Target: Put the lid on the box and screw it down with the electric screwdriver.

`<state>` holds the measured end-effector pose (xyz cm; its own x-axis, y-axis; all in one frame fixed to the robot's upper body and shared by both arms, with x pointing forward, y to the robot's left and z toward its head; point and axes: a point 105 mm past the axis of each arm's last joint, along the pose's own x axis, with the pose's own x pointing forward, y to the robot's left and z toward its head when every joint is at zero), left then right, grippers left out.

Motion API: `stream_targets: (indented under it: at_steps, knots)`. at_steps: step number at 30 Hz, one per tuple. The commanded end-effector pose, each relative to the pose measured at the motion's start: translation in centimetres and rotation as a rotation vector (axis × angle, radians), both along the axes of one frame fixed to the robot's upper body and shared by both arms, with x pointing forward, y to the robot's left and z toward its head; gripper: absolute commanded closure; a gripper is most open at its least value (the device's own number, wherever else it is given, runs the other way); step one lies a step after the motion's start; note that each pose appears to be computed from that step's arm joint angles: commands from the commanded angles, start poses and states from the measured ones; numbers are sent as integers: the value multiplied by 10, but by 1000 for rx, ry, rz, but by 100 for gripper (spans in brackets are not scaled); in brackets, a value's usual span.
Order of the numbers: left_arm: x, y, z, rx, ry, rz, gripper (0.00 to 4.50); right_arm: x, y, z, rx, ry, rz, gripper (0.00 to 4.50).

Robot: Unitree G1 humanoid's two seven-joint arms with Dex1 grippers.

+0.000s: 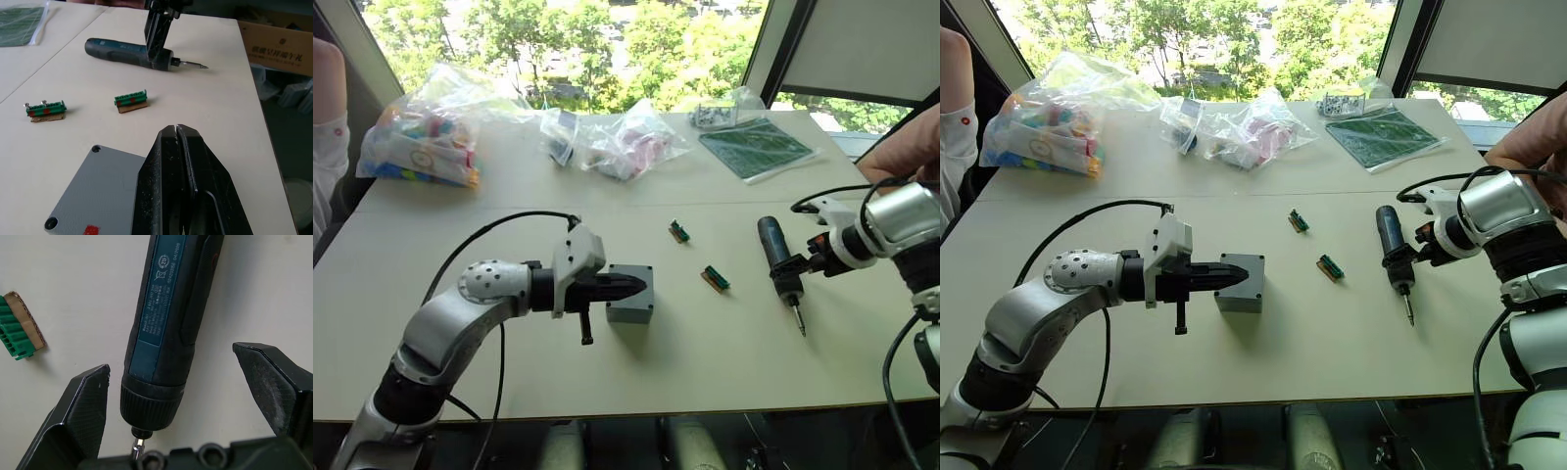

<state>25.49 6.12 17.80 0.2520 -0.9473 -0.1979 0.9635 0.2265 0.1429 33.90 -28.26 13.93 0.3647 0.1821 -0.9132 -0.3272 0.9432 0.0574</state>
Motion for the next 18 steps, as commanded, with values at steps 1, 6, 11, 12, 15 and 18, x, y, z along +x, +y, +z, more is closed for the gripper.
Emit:
stream_targets:
  at_steps: [1, 6, 11, 12, 15, 18]
  knots:
    - [-4, -2, 8, -17, -42, 3, 450, 3, -2, -2, -26, 15, 28, 6]
    - [-5, -1, 5, -30, -26, 32, 450, 8, -2, -16, -41, 50, 35, 6]
    - [-5, 1, 3, -40, -10, 51, 450, 14, -2, -22, -63, 60, 60, 162]
    - [-6, 1, 3, -40, -8, 52, 450, 14, -2, -22, -62, 66, 63, 193]
    - [-5, 3, 2, -39, 0, 58, 450, 14, -2, -24, -56, 82, 55, 263]
    - [-1, 8, 1, -45, 13, 83, 450, 19, -6, -18, -51, 47, 21, 264]
